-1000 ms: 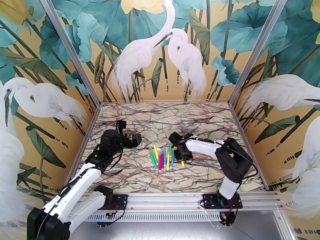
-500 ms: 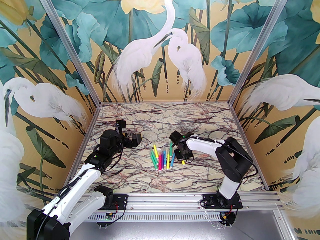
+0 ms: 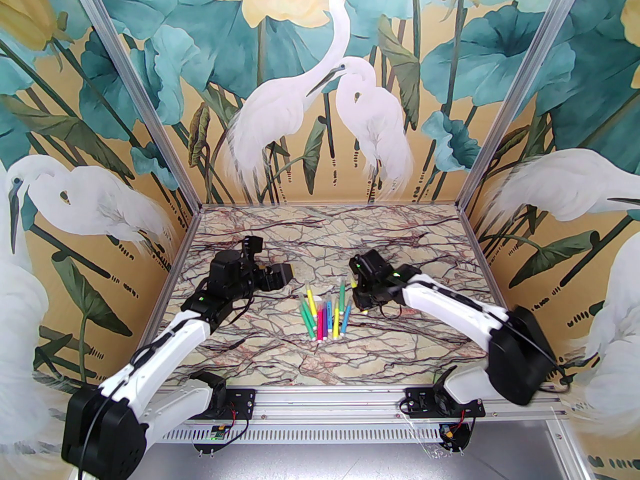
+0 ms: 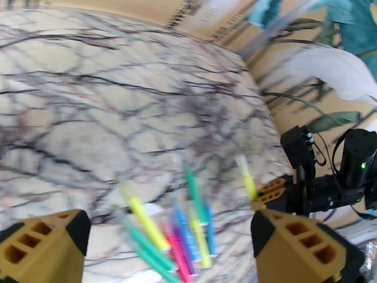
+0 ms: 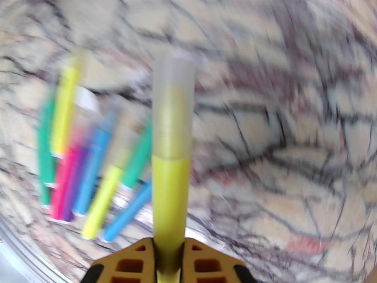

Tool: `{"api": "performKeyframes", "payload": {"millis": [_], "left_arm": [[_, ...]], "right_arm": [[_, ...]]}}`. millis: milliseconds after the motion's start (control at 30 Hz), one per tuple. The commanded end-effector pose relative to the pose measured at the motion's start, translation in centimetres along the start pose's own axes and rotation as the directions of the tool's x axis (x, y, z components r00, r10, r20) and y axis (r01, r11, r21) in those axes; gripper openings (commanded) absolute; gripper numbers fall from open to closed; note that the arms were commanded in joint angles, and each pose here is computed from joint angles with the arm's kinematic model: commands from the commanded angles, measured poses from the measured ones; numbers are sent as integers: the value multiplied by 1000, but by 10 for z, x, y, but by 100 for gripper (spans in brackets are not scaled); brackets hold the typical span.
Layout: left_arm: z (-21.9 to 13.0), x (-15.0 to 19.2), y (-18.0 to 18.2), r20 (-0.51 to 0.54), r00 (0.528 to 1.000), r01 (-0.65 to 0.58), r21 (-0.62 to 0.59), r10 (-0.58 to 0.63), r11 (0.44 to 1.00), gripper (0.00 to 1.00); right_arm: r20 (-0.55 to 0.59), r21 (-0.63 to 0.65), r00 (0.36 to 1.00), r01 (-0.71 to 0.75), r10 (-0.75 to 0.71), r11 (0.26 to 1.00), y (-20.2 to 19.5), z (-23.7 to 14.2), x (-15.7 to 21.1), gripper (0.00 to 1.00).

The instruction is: Open the pen caps

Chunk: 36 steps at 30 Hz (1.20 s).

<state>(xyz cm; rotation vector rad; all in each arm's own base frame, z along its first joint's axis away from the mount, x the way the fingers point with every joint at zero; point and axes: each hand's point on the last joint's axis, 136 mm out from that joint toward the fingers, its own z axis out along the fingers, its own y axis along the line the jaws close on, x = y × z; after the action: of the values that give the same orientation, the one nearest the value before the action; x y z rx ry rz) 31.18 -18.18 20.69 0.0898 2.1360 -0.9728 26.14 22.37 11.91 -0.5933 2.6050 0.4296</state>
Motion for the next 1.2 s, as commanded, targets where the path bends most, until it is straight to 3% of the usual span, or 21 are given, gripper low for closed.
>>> {"api": "performKeyframes", "payload": {"millis": [0, 433, 767, 1167], "left_arm": [[5, -10, -47, -41, 999, 31, 219, -22, 975, 95], [49, 5, -109, -174, 984, 98, 400, -30, 911, 84], [75, 12, -116, -208, 977, 123, 383, -44, 915, 73], [82, 13, -119, -222, 973, 148, 390, -64, 909, 50]], "right_arm": [[148, -82, 985, 101, -88, 992, 17, -14, -24, 0], [307, -179, 940, 208, -147, 962, 43, -29, -44, 0], [350, -209, 921, 255, -171, 944, 58, -36, -48, 0], [372, -202, 911, 266, -178, 943, 59, -42, -48, 0]]}}
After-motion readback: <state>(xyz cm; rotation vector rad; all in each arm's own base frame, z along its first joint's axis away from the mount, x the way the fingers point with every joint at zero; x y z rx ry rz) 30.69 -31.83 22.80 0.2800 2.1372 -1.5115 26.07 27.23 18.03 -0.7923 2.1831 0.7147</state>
